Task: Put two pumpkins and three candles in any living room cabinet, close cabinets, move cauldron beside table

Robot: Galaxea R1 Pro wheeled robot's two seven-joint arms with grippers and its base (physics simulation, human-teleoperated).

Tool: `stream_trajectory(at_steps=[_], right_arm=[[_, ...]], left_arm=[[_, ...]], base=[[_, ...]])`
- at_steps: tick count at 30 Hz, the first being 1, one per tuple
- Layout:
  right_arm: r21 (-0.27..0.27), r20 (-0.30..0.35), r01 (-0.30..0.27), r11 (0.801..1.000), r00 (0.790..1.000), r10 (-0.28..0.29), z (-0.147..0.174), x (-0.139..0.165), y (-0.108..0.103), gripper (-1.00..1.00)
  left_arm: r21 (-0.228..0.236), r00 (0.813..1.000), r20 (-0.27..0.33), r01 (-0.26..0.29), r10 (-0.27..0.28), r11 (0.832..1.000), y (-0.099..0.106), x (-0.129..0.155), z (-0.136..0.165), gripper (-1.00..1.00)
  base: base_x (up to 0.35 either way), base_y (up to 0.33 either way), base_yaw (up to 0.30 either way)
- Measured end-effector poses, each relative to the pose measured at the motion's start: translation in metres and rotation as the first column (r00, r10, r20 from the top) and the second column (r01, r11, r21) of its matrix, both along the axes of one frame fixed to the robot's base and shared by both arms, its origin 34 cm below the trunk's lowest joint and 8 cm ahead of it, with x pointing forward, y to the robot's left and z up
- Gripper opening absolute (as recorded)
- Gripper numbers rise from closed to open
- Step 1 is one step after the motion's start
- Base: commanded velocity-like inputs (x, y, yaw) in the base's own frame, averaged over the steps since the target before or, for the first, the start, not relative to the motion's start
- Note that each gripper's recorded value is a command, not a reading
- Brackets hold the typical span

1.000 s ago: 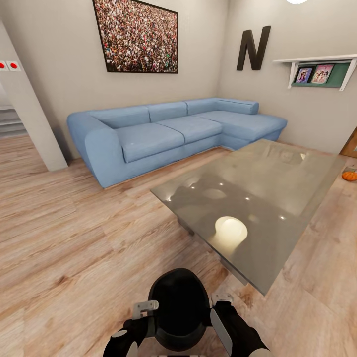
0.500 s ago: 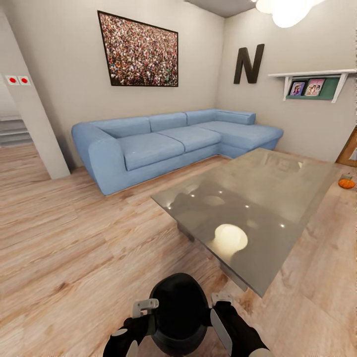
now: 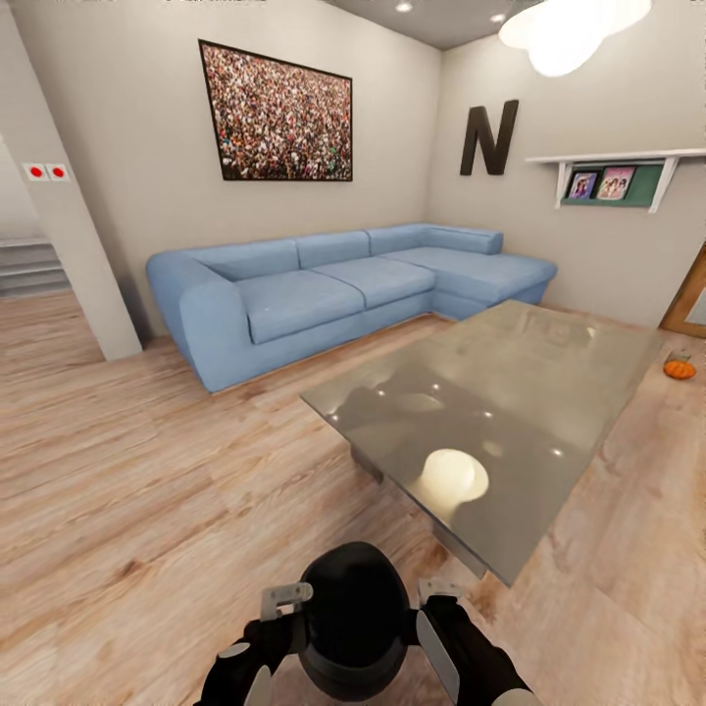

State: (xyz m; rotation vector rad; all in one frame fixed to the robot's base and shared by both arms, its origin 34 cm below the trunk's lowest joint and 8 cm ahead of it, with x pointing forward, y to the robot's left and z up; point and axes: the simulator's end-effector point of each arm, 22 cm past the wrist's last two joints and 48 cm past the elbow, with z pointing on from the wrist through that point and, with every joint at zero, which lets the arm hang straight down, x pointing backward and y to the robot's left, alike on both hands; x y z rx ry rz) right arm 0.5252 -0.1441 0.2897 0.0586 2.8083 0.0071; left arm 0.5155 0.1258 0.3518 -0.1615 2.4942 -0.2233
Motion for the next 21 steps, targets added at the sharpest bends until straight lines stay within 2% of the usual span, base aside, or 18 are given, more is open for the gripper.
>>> stream_trajectory(at_steps=[7, 14, 21], right_arm=[[0.001, -0.005, 0.002, 1.000, 1.000, -0.002, 0.015, 0.003, 0.000, 1.00], [0.002, -0.008, 0.002, 1.000, 1.000, -0.002, 0.030, 0.006, 0.000, 1.00], [0.018, -0.008, -0.003, 1.000, 1.000, 0.003, 0.045, 0.010, 0.004, 1.00]], left_arm=[[0.022, 1.000, -0.002, -0.019, 0.019, 1.000, 0.007, 0.005, 0.017, 1.00], [0.028, 1.000, -0.015, -0.017, 0.017, 0.999, 0.008, 0.007, 0.031, 1.00], [0.027, 1.000, -0.021, -0.013, 0.013, 1.000, 0.008, 0.012, 0.050, 1.00]], base=[[-0.147, 0.028, 0.000], [-0.175, 0.042, 0.000], [-0.064, 0.015, 0.000]])
